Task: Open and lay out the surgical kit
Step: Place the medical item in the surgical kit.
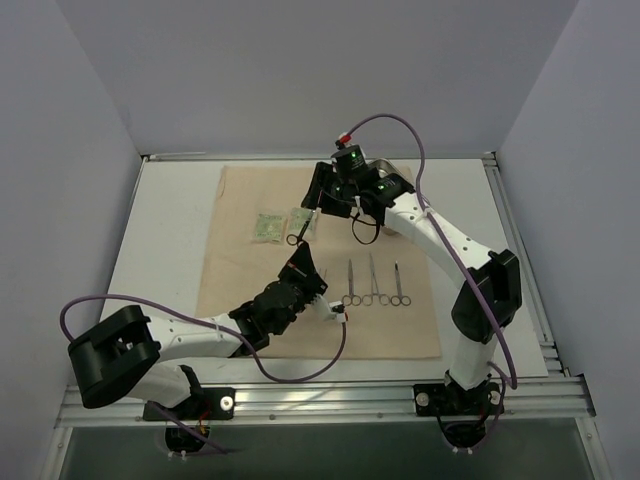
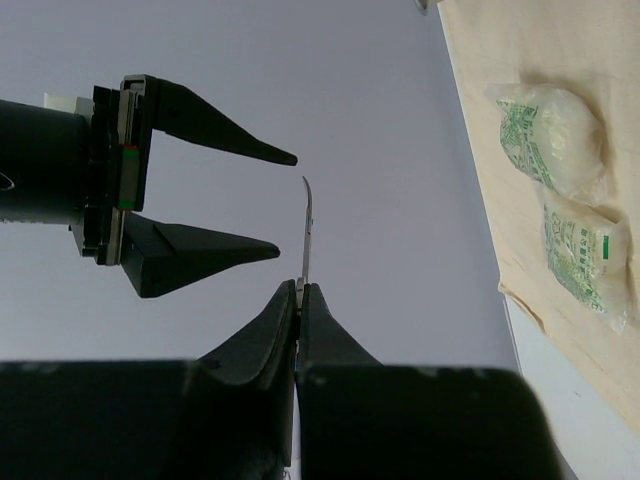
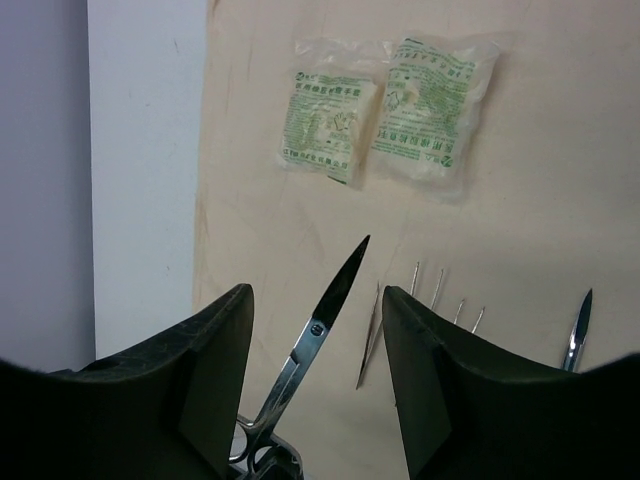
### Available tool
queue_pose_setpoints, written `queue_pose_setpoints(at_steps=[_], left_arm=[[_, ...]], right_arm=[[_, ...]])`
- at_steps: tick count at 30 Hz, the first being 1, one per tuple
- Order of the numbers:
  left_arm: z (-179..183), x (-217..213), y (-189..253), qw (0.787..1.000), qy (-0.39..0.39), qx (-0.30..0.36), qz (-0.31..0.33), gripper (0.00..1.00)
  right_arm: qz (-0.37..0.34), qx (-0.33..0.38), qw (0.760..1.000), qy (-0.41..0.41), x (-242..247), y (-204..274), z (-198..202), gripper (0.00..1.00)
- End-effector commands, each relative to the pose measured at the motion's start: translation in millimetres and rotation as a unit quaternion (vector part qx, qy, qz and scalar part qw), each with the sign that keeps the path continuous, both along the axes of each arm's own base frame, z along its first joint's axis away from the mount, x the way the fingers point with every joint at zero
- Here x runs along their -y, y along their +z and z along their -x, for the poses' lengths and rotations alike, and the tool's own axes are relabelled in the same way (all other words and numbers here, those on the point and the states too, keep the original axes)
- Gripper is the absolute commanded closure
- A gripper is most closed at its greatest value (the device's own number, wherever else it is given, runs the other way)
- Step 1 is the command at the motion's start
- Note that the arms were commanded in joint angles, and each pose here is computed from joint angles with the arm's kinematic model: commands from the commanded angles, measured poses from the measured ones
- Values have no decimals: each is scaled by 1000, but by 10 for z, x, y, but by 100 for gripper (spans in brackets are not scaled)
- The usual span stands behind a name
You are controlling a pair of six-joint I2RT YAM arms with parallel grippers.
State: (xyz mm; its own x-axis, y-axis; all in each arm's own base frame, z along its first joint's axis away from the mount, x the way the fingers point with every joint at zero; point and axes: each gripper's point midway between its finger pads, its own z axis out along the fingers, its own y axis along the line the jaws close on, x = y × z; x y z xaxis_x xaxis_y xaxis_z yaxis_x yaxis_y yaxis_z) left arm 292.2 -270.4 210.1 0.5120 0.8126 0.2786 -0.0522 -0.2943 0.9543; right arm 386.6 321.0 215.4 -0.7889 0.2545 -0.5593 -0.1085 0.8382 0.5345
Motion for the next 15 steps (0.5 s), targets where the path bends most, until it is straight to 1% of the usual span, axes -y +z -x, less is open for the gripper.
queue_pose_setpoints(at_steps=[1, 7, 9, 15], left_arm=[[-48, -9, 139, 999, 11, 11, 31, 98], [-214, 51, 115, 999, 24, 18, 33, 98], [-279, 63, 129, 999, 32, 22, 38, 98], [-365, 21, 122, 998, 42, 24, 37, 98]], right_arm=[[6, 1, 1000, 6, -81, 65, 51, 50], [7, -26, 999, 20, -138, -100, 94, 51], [10, -35, 999, 24, -149, -169, 118, 53], [14, -54, 998, 17, -81, -345, 162, 54]])
